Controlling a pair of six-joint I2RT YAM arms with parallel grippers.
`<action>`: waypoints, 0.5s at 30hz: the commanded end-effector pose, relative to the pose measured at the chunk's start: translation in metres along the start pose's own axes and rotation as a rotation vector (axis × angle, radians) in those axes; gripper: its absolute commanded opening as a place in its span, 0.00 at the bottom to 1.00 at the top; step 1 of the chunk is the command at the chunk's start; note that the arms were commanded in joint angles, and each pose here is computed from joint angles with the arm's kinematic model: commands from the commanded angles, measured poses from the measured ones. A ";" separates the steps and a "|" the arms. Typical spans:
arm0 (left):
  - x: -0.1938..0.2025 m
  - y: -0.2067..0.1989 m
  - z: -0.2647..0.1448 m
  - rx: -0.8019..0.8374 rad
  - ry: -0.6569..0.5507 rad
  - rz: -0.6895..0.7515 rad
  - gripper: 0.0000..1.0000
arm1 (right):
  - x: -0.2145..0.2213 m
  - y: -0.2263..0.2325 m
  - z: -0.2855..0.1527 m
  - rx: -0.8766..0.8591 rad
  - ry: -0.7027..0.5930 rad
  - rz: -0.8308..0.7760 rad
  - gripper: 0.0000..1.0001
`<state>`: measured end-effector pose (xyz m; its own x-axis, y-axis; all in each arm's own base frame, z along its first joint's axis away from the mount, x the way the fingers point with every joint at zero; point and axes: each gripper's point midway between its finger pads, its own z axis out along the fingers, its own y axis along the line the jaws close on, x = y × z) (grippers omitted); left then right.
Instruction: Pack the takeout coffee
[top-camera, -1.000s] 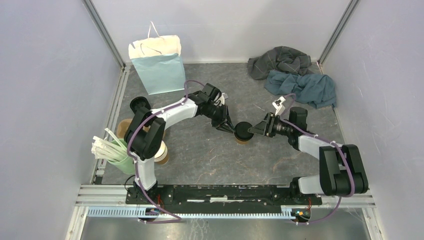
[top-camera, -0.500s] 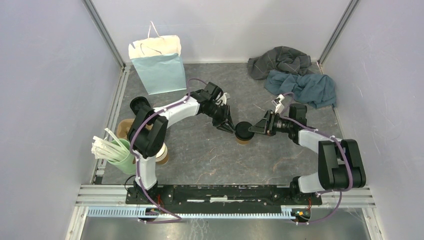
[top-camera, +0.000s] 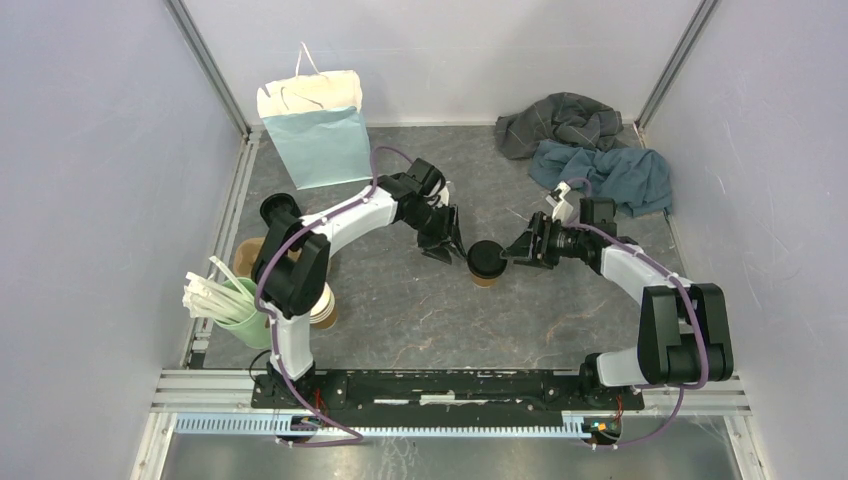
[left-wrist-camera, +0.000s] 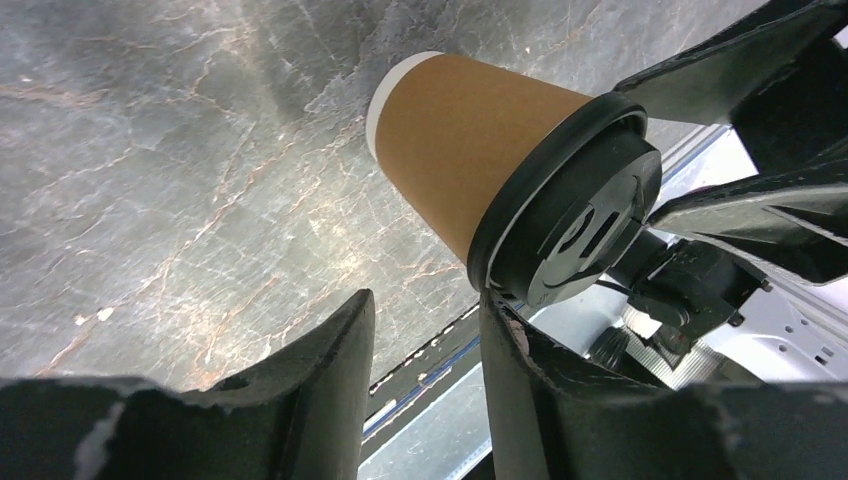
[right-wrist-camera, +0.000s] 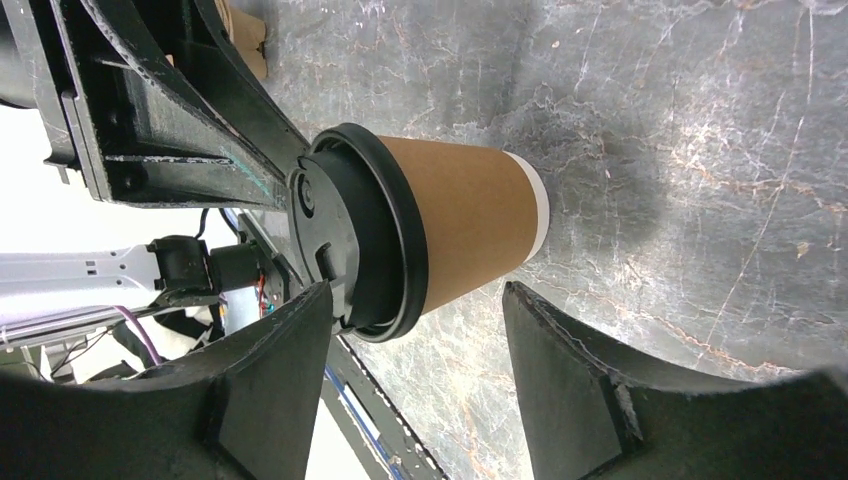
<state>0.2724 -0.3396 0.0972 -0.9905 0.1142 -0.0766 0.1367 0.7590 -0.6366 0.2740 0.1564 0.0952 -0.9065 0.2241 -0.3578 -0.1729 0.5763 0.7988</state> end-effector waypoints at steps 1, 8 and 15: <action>-0.015 -0.014 -0.033 -0.011 -0.085 0.096 0.52 | -0.019 0.011 -0.008 0.011 -0.036 -0.052 0.71; -0.029 -0.026 -0.034 0.011 -0.105 0.120 0.59 | -0.015 0.017 -0.005 -0.023 -0.004 -0.048 0.76; -0.047 -0.060 -0.031 0.147 -0.110 0.216 0.78 | 0.001 0.023 -0.004 -0.046 0.015 -0.034 0.85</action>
<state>0.2979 -0.3494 0.1411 -0.9712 0.1284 -0.2005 0.2304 0.7190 -0.6557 0.2709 0.1589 0.1013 -0.9176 0.2099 -0.3377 -0.1630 0.5762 0.8009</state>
